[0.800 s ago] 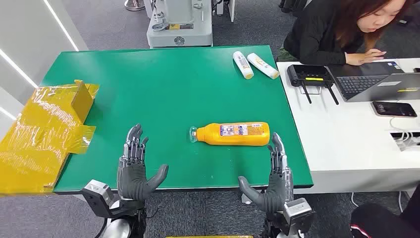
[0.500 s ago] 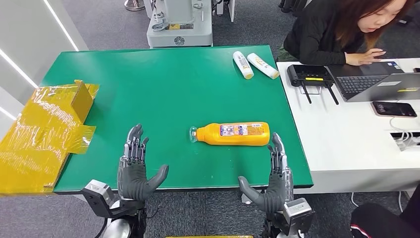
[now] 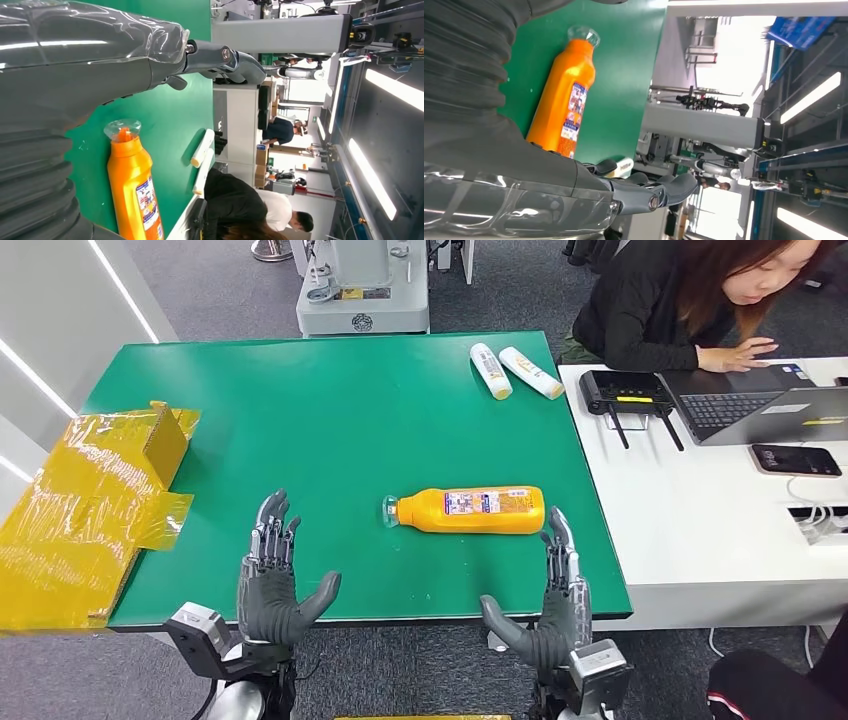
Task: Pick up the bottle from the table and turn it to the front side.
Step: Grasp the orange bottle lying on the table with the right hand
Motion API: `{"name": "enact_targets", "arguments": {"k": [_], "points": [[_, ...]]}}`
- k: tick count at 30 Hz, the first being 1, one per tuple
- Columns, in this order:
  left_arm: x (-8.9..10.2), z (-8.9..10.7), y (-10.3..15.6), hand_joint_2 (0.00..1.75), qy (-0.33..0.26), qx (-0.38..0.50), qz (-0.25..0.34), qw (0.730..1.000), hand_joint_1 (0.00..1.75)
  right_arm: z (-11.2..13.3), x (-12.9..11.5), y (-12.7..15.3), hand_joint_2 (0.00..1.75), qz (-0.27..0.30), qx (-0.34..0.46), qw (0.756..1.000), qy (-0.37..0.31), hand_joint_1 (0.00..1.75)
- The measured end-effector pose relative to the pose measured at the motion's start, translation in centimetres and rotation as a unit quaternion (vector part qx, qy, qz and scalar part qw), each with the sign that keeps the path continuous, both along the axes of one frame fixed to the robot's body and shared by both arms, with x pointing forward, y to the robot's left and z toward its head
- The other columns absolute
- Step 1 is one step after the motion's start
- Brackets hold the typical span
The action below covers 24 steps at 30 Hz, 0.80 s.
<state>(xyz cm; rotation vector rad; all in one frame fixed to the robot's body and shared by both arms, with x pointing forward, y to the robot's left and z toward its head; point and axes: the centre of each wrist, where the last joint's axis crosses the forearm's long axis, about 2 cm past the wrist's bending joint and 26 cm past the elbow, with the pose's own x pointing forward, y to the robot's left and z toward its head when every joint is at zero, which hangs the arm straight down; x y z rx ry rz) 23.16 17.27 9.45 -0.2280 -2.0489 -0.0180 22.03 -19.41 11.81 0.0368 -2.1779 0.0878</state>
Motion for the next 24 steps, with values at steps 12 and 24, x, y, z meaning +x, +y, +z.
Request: {"name": "enact_targets", "arguments": {"k": [12, 24], "points": [[1.8, 0.6, -0.8, 1.75, -0.01, -0.002, -0.019, 1.0, 0.0, 0.1, 4.1, -0.8, 1.75, -0.083, -0.199, 0.976, -0.032, 0.0], [3.2, 0.7, -1.4, 1.75, -0.012, -0.005, -0.036, 0.999, 0.0, 0.7, 11.8, -1.2, 1.75, -0.077, -0.355, 0.932, -0.009, 0.0]]}}
